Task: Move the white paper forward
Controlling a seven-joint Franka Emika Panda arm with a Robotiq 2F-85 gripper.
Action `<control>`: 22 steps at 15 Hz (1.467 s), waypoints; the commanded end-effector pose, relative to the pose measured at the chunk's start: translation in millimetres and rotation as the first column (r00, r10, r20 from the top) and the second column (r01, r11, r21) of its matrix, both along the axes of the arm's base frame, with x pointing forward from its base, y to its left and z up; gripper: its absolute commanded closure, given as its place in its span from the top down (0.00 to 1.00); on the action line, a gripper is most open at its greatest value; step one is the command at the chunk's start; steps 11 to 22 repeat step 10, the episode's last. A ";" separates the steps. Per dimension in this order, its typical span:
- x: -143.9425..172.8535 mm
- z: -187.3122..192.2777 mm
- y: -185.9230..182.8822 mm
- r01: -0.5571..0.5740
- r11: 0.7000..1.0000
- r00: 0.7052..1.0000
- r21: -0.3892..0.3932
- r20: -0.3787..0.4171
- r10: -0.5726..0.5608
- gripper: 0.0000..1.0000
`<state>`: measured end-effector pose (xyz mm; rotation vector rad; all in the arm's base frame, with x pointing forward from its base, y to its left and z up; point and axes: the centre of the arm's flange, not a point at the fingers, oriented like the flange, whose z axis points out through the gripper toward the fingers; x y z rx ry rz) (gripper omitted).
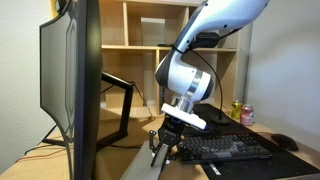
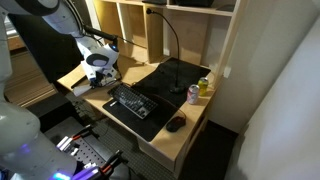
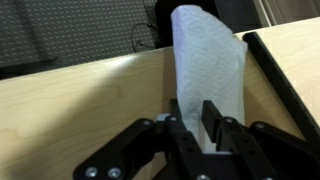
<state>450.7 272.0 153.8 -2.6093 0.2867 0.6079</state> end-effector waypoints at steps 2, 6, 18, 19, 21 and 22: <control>-1.8 13.0 -0.9 0.018 0.972 0.998 -0.236 -0.058 -0.032 0.70; -3.6 15.2 0.2 0.059 0.927 0.997 -0.369 -0.031 -0.076 0.97; -1.0 9.7 1.8 0.087 0.929 0.995 -0.359 -0.022 -0.102 0.99; -1.0 9.7 1.8 0.087 0.929 0.995 -0.359 -0.022 -0.102 0.99; -1.0 9.7 1.8 0.087 0.929 0.995 -0.359 -0.022 -0.102 0.99; -1.0 9.7 1.8 0.087 0.929 0.995 -0.359 -0.022 -0.102 0.99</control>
